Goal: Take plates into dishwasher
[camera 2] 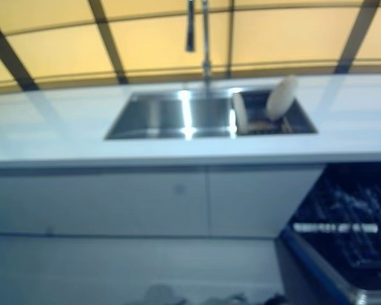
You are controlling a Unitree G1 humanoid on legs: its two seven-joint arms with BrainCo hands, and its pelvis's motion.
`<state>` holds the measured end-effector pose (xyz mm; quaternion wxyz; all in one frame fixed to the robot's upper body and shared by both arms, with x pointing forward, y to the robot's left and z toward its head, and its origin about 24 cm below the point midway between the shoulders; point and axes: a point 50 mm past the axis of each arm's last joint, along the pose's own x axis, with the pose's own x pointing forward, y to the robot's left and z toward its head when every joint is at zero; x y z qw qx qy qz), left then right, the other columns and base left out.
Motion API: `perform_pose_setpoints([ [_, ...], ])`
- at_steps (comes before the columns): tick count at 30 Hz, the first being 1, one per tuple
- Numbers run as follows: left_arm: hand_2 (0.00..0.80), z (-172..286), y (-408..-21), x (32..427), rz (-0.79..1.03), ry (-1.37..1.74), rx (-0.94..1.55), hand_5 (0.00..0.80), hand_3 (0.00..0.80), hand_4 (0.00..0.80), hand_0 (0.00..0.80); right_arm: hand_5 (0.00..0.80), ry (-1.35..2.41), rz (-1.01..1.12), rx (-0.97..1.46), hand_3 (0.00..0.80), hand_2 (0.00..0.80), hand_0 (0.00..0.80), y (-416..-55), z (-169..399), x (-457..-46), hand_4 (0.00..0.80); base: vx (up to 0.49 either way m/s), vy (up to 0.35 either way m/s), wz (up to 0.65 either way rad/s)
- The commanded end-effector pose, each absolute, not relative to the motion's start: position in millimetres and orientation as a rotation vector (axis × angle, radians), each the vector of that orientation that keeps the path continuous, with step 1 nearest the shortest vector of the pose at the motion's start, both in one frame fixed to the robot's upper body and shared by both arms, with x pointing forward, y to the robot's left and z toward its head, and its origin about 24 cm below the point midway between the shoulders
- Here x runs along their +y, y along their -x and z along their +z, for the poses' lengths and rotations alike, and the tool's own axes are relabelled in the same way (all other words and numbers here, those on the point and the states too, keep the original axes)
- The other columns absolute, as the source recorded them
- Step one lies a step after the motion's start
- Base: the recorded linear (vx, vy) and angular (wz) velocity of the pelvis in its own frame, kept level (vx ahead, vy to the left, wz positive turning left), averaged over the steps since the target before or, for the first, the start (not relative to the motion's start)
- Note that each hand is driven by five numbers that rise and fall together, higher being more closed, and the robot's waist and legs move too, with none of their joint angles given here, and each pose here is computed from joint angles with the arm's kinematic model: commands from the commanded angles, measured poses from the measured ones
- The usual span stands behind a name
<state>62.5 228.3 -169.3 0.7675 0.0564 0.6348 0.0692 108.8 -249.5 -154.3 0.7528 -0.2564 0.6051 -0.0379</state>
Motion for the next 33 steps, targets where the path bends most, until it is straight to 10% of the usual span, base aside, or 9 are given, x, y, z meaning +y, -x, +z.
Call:
perform_pose_setpoints([
  [1,0.0,-164,-80,240,0.206,-0.156,1.34,0.0,0.0,0.0,0.0,0.0,0.649,0.088,1.291,0.0,0.0,0.0,-129,-153,-232,0.0,0.112,-0.17,-0.27],
  [33,0.0,-164,-90,231,0.227,-0.155,1.345,0.0,0.0,0.0,0.0,0.0,0.587,0.197,1.256,0.0,0.0,0.0,-133,-155,-217,0.0,0.156,0.059,-0.07],
])
